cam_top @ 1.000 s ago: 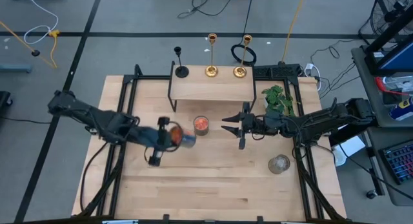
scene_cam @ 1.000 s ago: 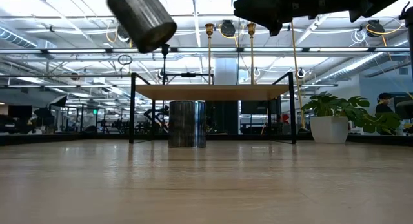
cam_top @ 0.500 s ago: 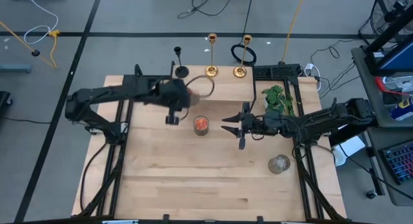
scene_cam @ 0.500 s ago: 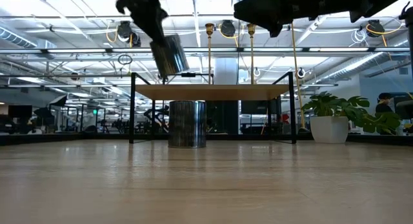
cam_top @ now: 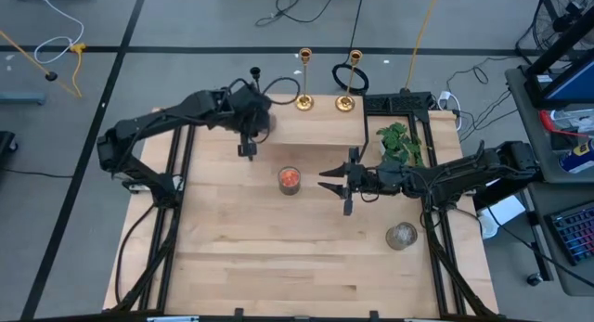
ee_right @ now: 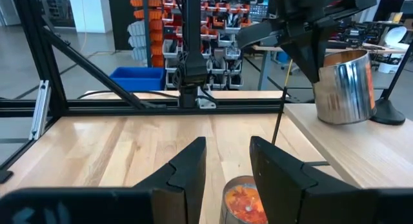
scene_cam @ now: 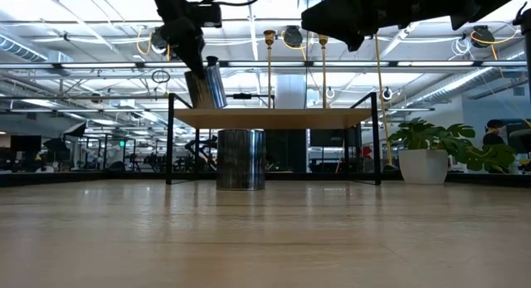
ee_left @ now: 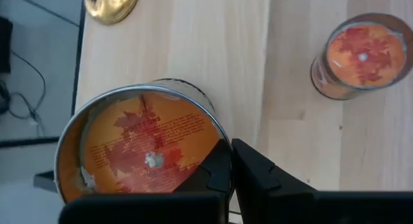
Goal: Pick & Place candle stick holders
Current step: Put the left orange scented candle on the shelf, then put the orange scented candle on the shelf
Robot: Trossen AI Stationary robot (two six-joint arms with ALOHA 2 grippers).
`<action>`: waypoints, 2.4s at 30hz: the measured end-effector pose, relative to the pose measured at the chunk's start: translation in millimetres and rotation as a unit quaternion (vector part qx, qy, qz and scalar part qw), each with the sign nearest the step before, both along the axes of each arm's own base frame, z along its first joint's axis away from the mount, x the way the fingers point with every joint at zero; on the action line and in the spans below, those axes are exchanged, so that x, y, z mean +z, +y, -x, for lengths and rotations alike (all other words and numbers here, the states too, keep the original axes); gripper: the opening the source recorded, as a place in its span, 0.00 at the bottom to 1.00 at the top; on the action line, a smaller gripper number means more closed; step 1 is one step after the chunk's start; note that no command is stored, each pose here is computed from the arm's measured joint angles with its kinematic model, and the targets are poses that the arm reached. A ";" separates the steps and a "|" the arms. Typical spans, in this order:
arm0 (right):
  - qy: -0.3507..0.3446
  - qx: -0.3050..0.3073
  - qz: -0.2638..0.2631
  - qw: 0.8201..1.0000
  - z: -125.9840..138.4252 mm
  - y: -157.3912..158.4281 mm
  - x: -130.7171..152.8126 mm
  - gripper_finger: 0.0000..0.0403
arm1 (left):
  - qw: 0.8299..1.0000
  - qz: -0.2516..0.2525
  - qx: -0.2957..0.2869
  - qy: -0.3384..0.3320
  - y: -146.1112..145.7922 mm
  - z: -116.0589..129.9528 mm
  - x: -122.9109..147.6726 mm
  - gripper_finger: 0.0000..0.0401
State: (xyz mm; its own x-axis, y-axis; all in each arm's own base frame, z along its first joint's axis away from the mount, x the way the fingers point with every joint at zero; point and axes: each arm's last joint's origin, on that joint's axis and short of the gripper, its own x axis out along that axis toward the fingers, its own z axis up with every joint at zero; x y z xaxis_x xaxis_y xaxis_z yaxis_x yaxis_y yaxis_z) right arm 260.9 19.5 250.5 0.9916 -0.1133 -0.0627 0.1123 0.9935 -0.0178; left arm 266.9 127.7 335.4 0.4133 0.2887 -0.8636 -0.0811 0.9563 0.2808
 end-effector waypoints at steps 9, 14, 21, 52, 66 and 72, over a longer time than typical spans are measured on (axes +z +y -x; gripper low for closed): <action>0.000 0.000 0.000 1.000 0.0 0.0 0.0 0.29 | 1.000 0.005 -0.002 -0.003 0.4 -0.2 -0.1 0.06; 0.000 0.000 0.000 1.000 0.0 0.0 0.0 0.29 | 1.000 -0.006 -0.001 -0.018 1.9 -2.8 1.5 0.07; 0.000 0.000 0.000 1.000 0.0 0.0 0.0 0.29 | 1.000 -0.007 -0.001 -0.022 2.3 -3.6 1.8 0.07; 0.050 0.002 0.005 0.999 1.1 0.0 -9.8 0.29 | 0.993 -0.072 -0.036 -0.088 -5.0 -7.8 21.2 0.35; -0.005 0.041 0.011 0.999 -28.9 5.1 -33.1 0.41 | 0.966 -0.006 -0.028 -0.257 -83.2 52.9 86.6 0.36; -0.045 0.039 0.000 0.998 -53.5 5.6 -37.6 0.41 | 0.971 0.046 -0.026 -0.234 -105.7 79.1 77.6 0.36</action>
State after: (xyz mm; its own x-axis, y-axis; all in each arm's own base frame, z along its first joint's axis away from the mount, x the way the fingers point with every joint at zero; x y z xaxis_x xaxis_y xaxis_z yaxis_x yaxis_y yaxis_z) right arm 314.4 25.1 213.0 0.9990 -0.0359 0.0274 0.0362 0.9993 -0.0110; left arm 187.8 22.0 413.0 0.7788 0.1879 -0.5984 -0.1302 0.9817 0.1389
